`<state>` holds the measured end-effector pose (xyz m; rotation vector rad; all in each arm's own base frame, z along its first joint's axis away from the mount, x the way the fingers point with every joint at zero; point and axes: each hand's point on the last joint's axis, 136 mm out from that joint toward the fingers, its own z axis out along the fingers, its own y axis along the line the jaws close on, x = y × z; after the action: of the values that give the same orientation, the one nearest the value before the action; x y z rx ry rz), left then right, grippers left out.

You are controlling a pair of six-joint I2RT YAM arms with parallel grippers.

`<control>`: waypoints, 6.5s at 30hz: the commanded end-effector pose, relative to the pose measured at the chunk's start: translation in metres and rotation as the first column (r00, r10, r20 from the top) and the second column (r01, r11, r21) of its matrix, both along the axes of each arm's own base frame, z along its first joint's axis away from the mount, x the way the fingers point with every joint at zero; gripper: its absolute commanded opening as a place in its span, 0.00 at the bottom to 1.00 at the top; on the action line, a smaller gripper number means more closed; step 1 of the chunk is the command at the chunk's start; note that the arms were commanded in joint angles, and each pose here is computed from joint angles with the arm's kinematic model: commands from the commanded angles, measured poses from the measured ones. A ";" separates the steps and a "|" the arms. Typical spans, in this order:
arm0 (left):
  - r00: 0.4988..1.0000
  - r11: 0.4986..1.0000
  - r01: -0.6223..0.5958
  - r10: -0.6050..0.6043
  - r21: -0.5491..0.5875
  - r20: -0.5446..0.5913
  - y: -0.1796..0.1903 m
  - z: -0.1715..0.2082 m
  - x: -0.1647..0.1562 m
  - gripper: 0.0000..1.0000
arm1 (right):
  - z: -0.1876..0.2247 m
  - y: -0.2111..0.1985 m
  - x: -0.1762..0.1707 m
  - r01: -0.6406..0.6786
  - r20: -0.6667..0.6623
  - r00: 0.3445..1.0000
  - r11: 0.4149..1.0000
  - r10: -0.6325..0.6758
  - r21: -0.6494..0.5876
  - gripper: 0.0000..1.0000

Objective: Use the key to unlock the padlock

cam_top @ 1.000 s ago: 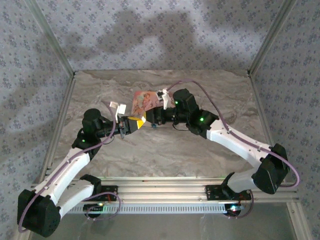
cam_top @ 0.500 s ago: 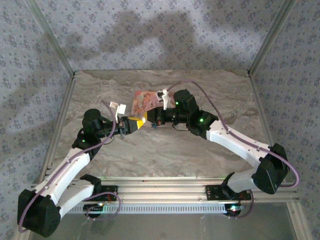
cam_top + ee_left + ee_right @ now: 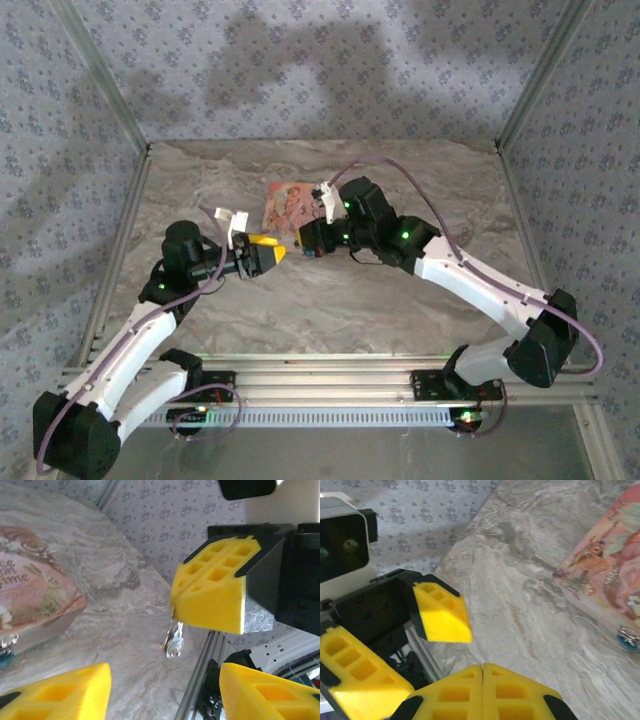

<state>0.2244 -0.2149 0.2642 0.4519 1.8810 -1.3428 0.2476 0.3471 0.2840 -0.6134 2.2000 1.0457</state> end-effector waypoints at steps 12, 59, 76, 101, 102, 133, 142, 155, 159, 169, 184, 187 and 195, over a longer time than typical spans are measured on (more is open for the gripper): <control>0.992 0.990 0.114 -0.108 -0.084 0.066 -0.014 0.027 -0.011 0.50 | 0.014 0.007 -0.017 -0.164 0.040 0.986 0.986 0.163 0.019 0.00; 0.998 0.990 0.061 -0.064 -0.124 -0.021 -0.018 0.014 0.001 0.00 | 0.019 0.005 -0.011 -0.158 0.045 0.987 0.980 0.153 0.118 0.00; 0.998 0.993 -0.058 0.057 -0.107 -0.014 0.010 0.020 0.010 0.61 | 0.029 -0.006 -0.003 -0.110 0.095 0.990 0.989 0.101 0.096 0.00; 0.959 0.939 0.283 -0.273 -0.196 0.080 -0.033 0.048 -0.022 0.34 | 0.054 0.003 -0.019 -0.235 0.126 0.969 0.950 0.213 0.204 0.00; 0.959 0.939 0.284 -0.273 -0.196 0.081 -0.033 0.048 -0.023 0.32 | 0.053 0.003 -0.018 -0.234 0.124 0.969 0.951 0.212 0.204 0.00; 0.993 0.988 -0.007 0.025 0.155 -0.115 0.003 -0.038 -0.005 0.00 | -0.042 -0.044 0.035 0.253 -0.039 0.966 0.965 -0.256 -0.068 0.52; 0.947 0.939 -0.187 0.251 0.287 -0.203 0.036 -0.071 -0.006 0.00 | -0.115 -0.050 0.051 0.473 0.060 0.874 0.819 -0.481 -0.324 0.59; 0.898 0.910 -0.247 0.345 0.333 -0.275 0.049 -0.118 -0.009 0.00 | -0.160 -0.030 0.052 0.641 0.202 0.762 0.672 -0.616 -0.370 0.59; 0.899 0.908 -0.244 0.344 0.340 -0.273 0.051 -0.129 -0.010 0.00 | -0.170 -0.006 0.060 0.640 0.178 0.759 0.668 -0.626 -0.379 0.60; 0.905 0.915 -0.250 0.337 0.317 -0.259 0.052 -0.137 -0.011 0.00 | -0.206 -0.001 0.079 0.654 0.065 0.713 0.630 -0.698 -0.418 0.59; 0.909 0.912 -0.251 0.337 0.323 -0.245 0.054 -0.135 -0.015 0.00 | -0.221 0.001 0.096 0.623 0.106 0.744 0.627 -0.660 -0.467 0.52; 0.908 0.911 -0.248 0.337 0.328 -0.248 0.055 -0.136 -0.017 0.00 | -0.227 0.001 0.101 0.627 0.110 0.740 0.620 -0.664 -0.472 0.50; 0.914 0.909 -0.235 0.327 0.343 -0.240 0.059 -0.136 -0.027 0.00 | -0.235 0.000 0.112 0.641 0.129 0.733 0.615 -0.668 -0.460 0.40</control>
<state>0.2010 -0.1591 0.1290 0.1025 2.3111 -0.9745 0.3479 0.3443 0.0475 0.0660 2.4690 0.1201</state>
